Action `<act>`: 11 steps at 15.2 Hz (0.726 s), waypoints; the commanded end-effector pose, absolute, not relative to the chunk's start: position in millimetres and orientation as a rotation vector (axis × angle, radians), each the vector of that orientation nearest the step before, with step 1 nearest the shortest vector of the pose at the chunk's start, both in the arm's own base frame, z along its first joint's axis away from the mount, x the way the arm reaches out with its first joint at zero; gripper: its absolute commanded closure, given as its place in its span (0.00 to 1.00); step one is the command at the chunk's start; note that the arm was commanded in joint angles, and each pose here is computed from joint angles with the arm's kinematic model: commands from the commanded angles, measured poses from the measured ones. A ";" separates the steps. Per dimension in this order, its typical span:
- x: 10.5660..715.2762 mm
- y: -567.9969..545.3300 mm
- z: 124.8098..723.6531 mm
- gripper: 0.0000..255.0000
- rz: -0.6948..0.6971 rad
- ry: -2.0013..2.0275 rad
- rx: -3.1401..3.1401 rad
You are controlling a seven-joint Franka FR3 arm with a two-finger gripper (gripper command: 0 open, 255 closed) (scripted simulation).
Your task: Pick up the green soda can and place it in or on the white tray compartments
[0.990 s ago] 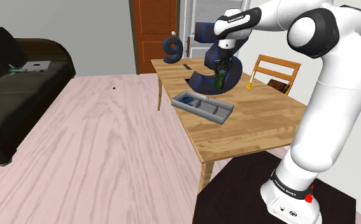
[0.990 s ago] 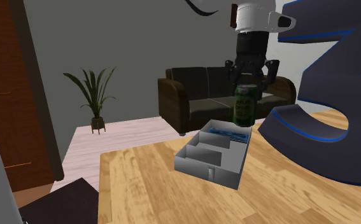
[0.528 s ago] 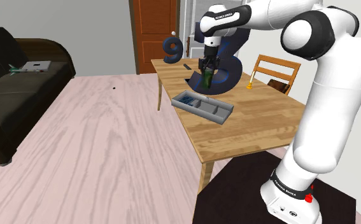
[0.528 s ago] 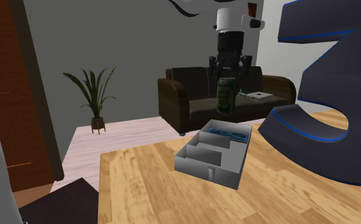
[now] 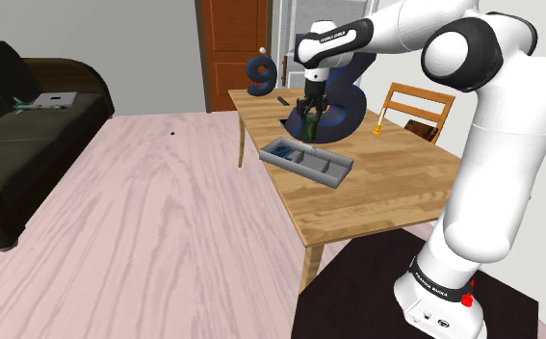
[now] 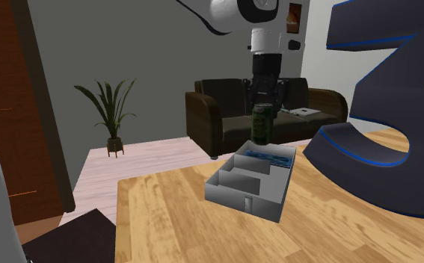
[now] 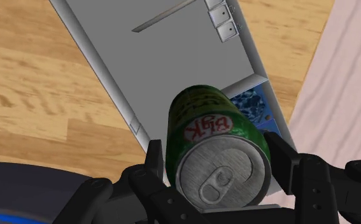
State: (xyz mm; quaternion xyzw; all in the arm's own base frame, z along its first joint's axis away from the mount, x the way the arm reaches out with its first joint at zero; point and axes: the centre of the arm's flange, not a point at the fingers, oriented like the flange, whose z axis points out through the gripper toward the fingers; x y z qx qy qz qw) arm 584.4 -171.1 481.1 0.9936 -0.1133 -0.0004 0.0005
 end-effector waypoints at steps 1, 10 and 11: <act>583.9 -172.1 471.4 1.00 0.000 -0.356 3.120; 583.9 -172.1 423.8 1.00 0.000 -0.356 3.120; 583.9 -172.1 417.4 1.00 0.000 -0.356 3.120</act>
